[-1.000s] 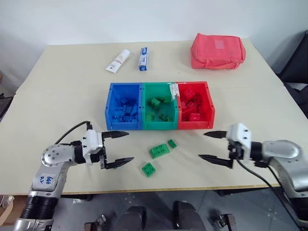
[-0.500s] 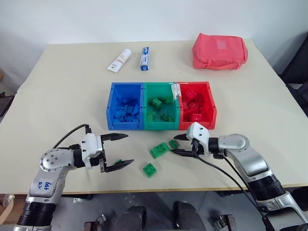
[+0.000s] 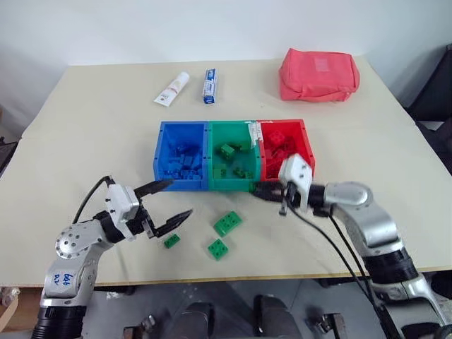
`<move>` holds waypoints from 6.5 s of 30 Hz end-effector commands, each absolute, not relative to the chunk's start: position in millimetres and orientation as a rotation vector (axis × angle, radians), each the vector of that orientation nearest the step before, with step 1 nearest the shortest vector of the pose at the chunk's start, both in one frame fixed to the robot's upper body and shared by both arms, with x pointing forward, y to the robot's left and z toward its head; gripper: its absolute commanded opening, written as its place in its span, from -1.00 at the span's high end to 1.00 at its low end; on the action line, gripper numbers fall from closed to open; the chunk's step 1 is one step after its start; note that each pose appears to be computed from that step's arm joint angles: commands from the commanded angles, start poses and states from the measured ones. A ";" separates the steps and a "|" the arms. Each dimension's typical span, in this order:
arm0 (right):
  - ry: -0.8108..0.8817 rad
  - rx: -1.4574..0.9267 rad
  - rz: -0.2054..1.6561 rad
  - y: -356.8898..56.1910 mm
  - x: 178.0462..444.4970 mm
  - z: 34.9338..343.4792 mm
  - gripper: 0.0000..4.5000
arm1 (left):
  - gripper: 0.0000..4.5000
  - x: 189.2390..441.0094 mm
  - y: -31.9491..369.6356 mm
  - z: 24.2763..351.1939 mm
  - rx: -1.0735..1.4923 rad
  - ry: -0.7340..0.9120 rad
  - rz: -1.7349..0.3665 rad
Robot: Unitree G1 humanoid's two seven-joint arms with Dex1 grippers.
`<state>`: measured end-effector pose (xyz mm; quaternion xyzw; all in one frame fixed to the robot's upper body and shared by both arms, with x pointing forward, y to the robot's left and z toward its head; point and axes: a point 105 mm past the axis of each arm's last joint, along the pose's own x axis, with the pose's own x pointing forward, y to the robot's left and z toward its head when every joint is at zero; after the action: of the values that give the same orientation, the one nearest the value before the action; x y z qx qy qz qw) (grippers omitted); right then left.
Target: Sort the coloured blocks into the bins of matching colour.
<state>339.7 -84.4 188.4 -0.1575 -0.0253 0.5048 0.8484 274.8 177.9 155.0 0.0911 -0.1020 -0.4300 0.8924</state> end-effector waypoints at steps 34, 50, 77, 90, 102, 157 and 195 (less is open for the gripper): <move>-0.007 -0.485 1.440 -134.3 279.8 150.3 -0.99 | -1.00 270.5 196.4 144.0 0.381 -0.052 -1.093; 0.128 -0.584 1.659 -38.4 310.1 113.8 -0.72 | -1.00 249.0 188.1 138.2 0.329 -0.022 -1.120; -0.254 -0.287 1.085 -74.7 379.3 234.8 -0.39 | -1.00 273.6 191.0 157.2 0.149 -0.151 -0.873; -0.054 -0.549 1.438 -158.2 271.7 164.3 -0.99 | -1.00 264.1 224.9 130.2 0.425 0.041 -1.068; 0.027 -0.381 1.394 -179.6 229.2 156.9 -0.99 | -1.00 229.9 176.8 131.5 0.687 0.140 -1.591; -0.210 -0.260 0.828 -190.3 240.7 198.6 -1.00 | -0.25 392.9 35.4 205.1 0.280 -0.227 -0.941; -0.082 -0.405 1.493 -130.8 242.5 161.0 -1.00 | -0.95 229.6 185.2 108.8 0.429 0.260 -1.087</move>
<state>245.1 -129.4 153.7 -0.1686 -0.0184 0.6759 0.7172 228.4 187.9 111.0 0.1836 0.1111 -0.5244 0.8240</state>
